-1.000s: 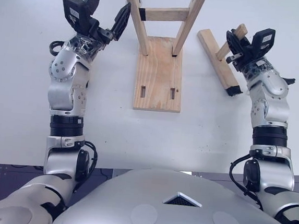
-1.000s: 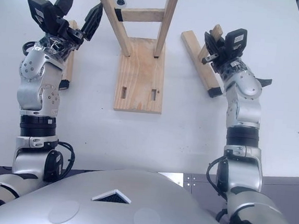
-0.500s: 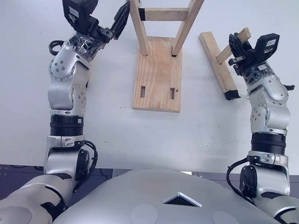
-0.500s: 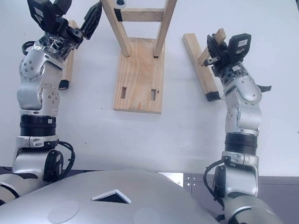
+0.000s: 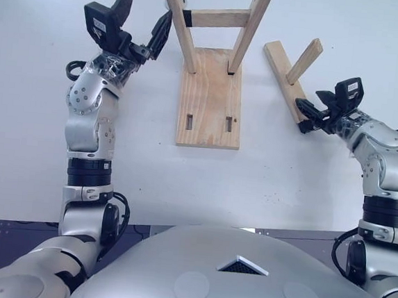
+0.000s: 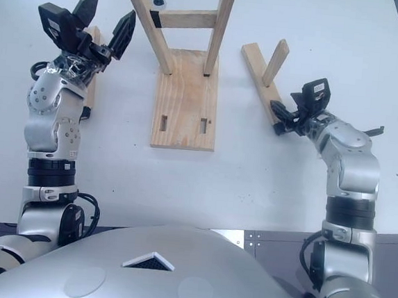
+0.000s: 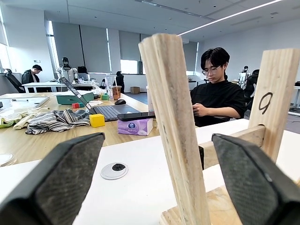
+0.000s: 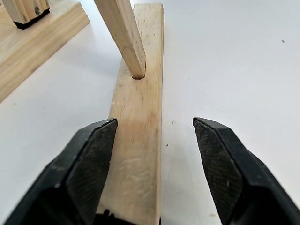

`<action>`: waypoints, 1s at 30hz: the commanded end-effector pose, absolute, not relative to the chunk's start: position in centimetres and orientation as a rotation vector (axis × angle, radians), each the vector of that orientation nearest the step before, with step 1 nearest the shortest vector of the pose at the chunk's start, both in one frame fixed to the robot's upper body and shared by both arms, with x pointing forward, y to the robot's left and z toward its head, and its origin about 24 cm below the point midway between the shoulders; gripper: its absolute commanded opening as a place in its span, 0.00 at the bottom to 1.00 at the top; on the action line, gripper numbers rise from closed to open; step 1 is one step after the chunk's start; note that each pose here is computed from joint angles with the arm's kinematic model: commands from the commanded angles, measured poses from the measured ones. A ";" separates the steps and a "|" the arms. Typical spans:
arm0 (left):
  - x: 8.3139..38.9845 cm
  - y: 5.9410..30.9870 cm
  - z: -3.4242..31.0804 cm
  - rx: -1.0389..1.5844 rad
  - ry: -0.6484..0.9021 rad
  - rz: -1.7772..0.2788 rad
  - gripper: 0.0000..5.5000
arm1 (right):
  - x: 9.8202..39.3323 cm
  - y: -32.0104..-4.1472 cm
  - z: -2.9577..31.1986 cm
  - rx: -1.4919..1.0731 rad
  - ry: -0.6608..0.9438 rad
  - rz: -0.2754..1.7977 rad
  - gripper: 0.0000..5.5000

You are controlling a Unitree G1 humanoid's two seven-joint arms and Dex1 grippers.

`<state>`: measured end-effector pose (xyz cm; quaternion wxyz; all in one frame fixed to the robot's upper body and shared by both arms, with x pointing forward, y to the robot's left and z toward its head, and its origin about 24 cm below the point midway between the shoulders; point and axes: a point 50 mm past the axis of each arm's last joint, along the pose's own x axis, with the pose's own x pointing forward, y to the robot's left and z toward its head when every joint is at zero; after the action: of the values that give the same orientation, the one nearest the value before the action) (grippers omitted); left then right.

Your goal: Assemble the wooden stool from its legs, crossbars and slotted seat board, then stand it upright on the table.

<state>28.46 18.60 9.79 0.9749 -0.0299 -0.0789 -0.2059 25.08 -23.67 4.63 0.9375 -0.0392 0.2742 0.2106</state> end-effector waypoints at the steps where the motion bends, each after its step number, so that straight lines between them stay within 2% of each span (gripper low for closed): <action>1: 28.2 18.5 9.9 -0.061 -0.168 -0.405 0.77 | 24.7 -23.4 4.7 -0.093 0.587 0.434 0.54; 8: 28.1 18.6 9.9 -0.065 -0.166 -0.397 0.77 | 24.1 -22.9 4.1 -0.158 0.629 0.460 0.54; 14: 28.2 18.8 10.7 -0.110 -0.184 -0.411 0.77 | 24.5 -23.0 4.4 -0.189 0.593 0.437 0.37; 17: 28.5 18.9 11.9 -0.223 -0.166 -0.455 0.77 | 25.6 -23.5 5.4 -0.153 0.501 0.368 0.37; 20: 28.4 17.9 14.2 -0.378 -0.191 -0.553 0.77 | 27.9 -25.0 8.5 -0.035 0.273 0.197 0.37; 23: 28.6 16.9 15.4 -0.286 -0.210 -0.550 0.77 | 29.1 -25.6 12.4 0.015 0.048 0.150 0.37; 27: 27.4 15.1 15.7 -0.401 -0.139 -0.750 0.77 | 28.9 -23.7 18.6 0.055 -0.217 0.390 0.37; 30: 25.8 13.9 15.8 -0.525 -0.068 -0.923 0.77 | 27.8 -22.2 21.7 0.052 -0.260 0.628 0.37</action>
<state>26.83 14.55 15.81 0.8861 -0.2292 -0.0554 -0.3991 28.55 -23.01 19.26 0.9637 0.0416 -0.1145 0.2377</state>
